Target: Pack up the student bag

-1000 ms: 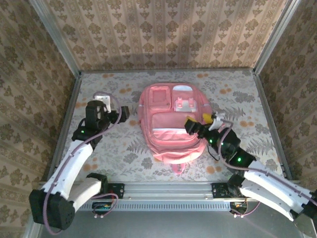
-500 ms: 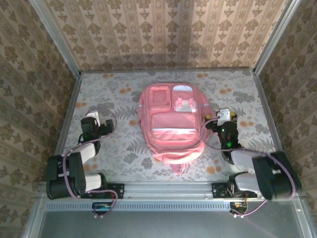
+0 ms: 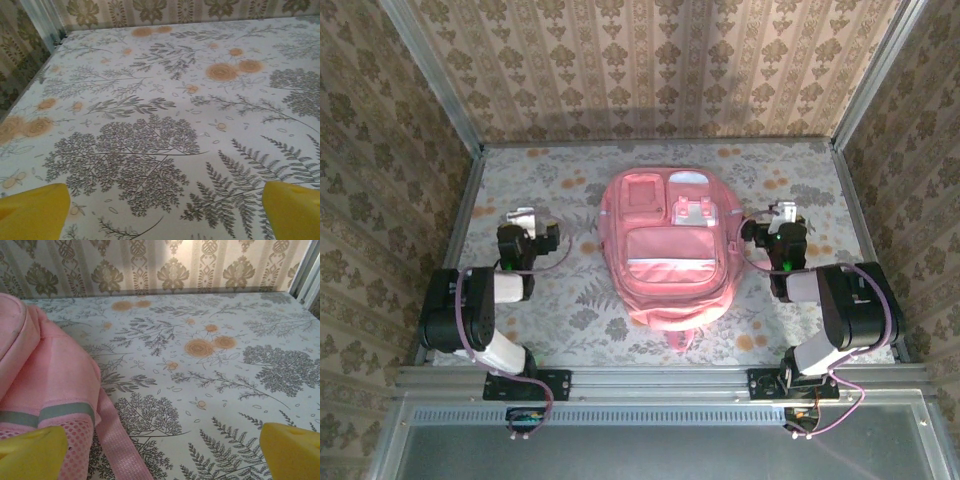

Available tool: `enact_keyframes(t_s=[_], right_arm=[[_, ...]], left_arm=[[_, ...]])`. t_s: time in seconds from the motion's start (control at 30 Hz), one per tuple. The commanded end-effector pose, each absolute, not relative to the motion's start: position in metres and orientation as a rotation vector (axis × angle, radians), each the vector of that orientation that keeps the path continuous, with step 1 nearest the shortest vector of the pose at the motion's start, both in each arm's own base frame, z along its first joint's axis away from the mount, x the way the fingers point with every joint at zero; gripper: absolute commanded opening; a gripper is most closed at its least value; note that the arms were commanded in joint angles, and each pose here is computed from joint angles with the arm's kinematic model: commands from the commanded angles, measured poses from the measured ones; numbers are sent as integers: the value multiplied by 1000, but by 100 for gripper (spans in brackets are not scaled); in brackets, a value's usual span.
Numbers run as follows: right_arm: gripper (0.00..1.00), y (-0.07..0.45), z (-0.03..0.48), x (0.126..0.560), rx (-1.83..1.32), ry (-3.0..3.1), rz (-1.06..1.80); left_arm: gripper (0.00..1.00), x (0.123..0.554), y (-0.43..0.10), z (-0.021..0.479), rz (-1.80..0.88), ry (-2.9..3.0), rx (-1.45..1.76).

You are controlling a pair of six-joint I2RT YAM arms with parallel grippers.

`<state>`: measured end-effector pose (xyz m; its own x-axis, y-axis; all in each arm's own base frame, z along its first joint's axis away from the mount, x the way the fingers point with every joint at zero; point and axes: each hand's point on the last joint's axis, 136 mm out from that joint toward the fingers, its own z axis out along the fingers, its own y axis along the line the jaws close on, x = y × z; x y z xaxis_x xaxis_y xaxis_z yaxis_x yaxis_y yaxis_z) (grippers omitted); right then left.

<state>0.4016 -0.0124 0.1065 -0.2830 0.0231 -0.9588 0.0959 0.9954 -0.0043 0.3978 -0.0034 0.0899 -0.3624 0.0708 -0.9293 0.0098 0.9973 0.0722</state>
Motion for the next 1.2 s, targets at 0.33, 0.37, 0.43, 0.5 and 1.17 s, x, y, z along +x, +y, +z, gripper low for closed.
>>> enact_keyframes(t_s=[0.33,0.37,0.43,0.5,1.17], right_arm=[[100,-5,99,399,64,1907,-32],[100,-3,99,399,55,1903,-45],[100,0,101,395,39,1877,-77],[100,1,100,395,34,1884,-73],[100,0,100,397,40,1895,-64]], left_arm=[[100,399,2,93,111,1934,59],[100,399,2,94,112,1932,59],[100,399,2,93,111,1934,57],[100,399,2,94,110,1933,57],[100,398,1,94,109,1931,61]])
